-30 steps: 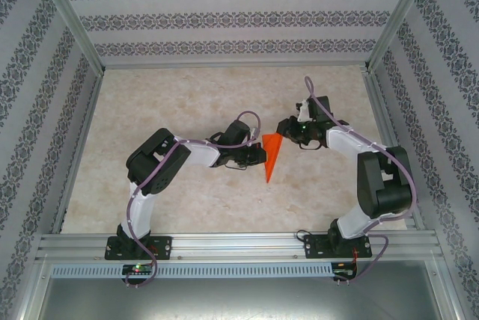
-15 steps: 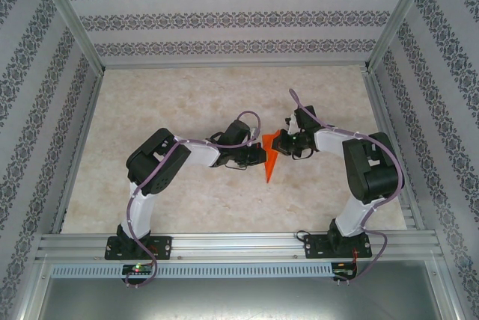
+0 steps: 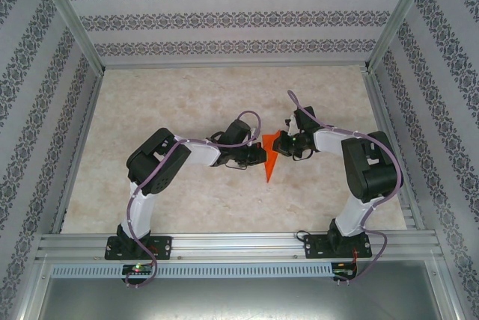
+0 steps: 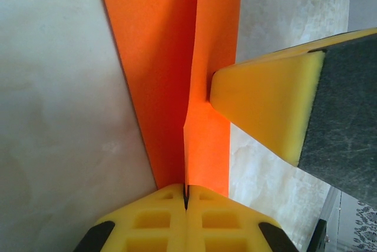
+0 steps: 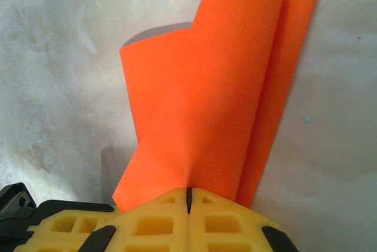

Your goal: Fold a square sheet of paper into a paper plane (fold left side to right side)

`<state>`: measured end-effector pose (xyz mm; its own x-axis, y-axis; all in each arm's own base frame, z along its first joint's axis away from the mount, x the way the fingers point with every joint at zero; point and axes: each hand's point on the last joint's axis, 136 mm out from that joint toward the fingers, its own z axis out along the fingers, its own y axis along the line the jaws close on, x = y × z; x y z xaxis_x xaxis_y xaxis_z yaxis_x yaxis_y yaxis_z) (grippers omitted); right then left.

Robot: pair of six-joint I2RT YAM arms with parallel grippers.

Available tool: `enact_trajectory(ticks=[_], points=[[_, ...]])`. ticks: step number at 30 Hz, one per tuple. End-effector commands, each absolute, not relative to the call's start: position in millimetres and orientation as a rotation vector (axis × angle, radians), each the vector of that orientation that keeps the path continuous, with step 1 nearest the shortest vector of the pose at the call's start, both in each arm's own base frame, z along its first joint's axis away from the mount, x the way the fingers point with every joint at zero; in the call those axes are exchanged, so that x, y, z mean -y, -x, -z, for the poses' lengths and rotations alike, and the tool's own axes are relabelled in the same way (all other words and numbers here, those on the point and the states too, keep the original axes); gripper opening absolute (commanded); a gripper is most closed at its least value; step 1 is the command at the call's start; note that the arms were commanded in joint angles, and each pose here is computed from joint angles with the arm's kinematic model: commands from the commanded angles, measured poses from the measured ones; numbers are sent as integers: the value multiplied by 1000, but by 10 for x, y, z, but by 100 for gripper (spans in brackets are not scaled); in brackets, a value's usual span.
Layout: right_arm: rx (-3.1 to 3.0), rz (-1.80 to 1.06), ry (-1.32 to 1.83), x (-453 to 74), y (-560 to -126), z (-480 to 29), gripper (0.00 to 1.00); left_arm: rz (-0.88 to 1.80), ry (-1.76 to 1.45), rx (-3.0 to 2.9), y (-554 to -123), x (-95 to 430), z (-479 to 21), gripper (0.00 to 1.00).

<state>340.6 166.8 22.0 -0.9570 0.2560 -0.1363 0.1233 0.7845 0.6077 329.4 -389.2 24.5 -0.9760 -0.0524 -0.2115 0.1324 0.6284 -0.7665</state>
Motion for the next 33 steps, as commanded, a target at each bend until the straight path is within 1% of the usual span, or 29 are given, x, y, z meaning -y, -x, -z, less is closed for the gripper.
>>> enact_trajectory(ticks=[1,6,12,18,20,22,24,28,30,33], points=[[-2819,-853,-302,-1582,-3330,-66,0,1183,-61,-2732,-3205,3824,82,2],[-2857,-833,-321,-1550,-3251,39,0,1206,-67,-2721,-3201,3853,51,2],[-2904,-789,-339,-1476,-3123,147,0,1235,-77,-2684,-3207,3878,-96,7],[-2922,-780,-343,-1457,-3075,202,0,1193,-107,-2633,-3224,3789,-422,29],[-2921,-785,-342,-1461,-3085,197,0,1172,-121,-2616,-3213,3739,-541,33],[-2918,-788,-339,-1467,-3092,191,0,1176,-140,-2606,-3177,3722,-632,33],[-2913,-793,-336,-1474,-3103,177,0,1218,-164,-2588,-3128,3757,-739,31],[-2912,-800,-332,-1482,-3105,176,0,1340,-235,-2567,-2984,3973,-889,26],[-2912,-804,-332,-1486,-3104,181,0,1392,-256,-2561,-2931,4091,-916,23],[-2910,-807,-332,-1491,-3109,175,0,1410,-269,-2575,-2895,4187,-865,23]])
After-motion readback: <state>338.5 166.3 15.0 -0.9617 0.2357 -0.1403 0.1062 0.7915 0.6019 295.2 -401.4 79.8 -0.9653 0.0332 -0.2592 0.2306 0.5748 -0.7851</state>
